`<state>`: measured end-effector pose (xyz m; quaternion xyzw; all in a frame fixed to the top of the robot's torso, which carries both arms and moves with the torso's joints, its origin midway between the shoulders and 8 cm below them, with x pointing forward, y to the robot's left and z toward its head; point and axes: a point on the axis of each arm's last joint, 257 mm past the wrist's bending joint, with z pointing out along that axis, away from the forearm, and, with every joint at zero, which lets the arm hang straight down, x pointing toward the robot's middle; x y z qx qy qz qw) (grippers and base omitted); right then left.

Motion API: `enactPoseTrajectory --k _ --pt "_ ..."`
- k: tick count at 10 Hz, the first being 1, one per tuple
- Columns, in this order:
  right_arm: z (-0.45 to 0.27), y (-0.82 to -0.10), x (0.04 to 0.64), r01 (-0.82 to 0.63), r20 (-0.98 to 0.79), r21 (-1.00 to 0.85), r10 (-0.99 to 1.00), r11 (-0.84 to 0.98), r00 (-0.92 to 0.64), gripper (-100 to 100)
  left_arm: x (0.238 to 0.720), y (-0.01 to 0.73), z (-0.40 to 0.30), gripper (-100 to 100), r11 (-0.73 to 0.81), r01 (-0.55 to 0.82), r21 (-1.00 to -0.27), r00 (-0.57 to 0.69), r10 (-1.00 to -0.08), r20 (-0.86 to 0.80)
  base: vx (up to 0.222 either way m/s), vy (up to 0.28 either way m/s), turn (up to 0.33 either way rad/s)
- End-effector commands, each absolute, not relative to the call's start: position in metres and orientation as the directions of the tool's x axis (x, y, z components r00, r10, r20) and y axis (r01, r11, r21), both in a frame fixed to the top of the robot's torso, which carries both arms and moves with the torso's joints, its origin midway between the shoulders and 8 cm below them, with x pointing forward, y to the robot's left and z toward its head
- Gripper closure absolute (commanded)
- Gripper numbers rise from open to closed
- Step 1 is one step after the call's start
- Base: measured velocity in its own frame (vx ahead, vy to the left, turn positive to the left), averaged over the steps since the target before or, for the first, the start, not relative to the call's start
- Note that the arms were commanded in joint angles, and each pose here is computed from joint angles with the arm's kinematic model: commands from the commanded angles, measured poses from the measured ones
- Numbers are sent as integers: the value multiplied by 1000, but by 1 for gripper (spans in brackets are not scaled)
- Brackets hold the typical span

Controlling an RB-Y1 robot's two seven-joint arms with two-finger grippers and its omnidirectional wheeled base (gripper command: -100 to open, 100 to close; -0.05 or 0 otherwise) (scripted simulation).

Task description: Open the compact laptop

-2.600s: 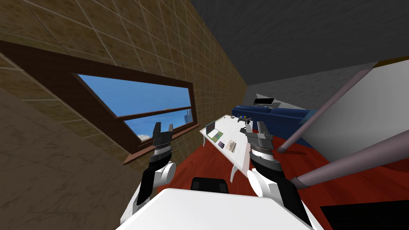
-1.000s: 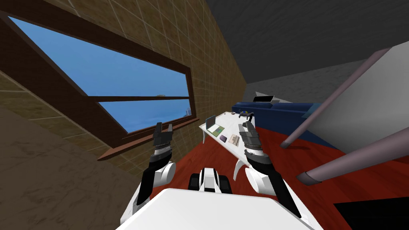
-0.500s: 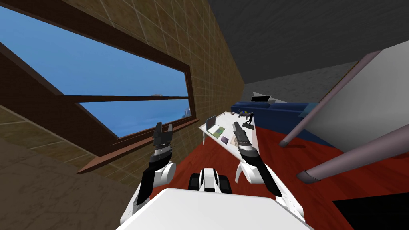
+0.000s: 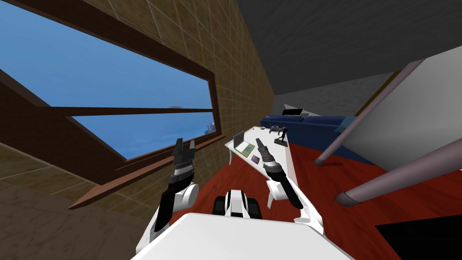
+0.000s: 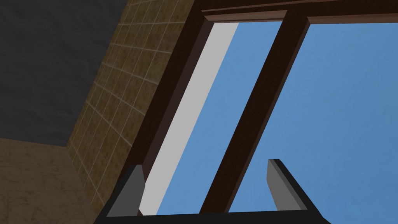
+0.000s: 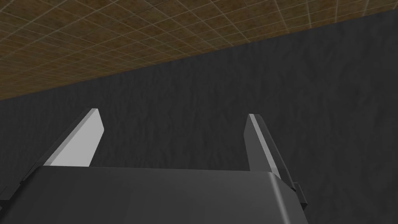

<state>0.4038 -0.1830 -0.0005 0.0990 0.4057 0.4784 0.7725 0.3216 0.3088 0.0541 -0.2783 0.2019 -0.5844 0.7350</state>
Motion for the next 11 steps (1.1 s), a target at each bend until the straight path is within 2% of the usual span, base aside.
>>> enactPoseTrajectory --k 1,11 --pt "-9 -169 416 -651 -593 496 772 574 229 -100 322 309 54 0 162 747 -645 235 -971 28 54 48 -22" --pt "-56 -95 471 -617 -843 179 443 766 306 -100 322 309 54 0 162 747 -645 235 -972 28 54 66 -51"
